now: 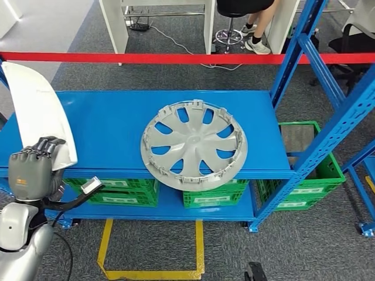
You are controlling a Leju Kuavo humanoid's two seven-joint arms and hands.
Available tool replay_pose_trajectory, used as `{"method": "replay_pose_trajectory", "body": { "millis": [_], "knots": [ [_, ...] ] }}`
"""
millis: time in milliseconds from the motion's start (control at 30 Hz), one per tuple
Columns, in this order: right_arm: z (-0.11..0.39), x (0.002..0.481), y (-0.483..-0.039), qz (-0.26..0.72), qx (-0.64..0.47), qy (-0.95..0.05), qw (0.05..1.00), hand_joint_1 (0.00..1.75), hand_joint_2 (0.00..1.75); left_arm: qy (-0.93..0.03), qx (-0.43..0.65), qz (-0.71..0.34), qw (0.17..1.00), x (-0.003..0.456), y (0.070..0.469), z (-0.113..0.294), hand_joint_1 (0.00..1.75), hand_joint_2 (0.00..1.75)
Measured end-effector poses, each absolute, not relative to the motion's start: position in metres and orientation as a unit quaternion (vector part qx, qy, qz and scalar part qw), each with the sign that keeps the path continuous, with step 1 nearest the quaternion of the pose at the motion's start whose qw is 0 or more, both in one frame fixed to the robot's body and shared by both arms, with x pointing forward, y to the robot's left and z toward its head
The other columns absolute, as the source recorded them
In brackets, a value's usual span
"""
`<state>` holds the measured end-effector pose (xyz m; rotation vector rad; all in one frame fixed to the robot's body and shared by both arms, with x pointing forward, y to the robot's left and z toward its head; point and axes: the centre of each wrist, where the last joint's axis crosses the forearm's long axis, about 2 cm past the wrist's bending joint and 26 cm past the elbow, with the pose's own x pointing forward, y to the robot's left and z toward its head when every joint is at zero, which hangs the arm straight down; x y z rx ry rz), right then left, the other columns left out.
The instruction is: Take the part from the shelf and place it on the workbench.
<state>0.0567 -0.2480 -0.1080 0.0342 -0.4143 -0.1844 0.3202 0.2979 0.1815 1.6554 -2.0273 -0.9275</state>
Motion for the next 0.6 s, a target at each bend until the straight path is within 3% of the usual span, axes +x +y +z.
{"method": "replay_pose_trajectory", "body": {
  "millis": [600],
  "knots": [
    [-0.1077, 0.0579, -0.2457, -0.11, 0.011, -0.198, 0.974, 0.0, 0.0, -0.707, 0.594, -0.341, 0.177, 0.3195, 0.3073, 0.1792, 1.75, 1.75]
  ]
}}
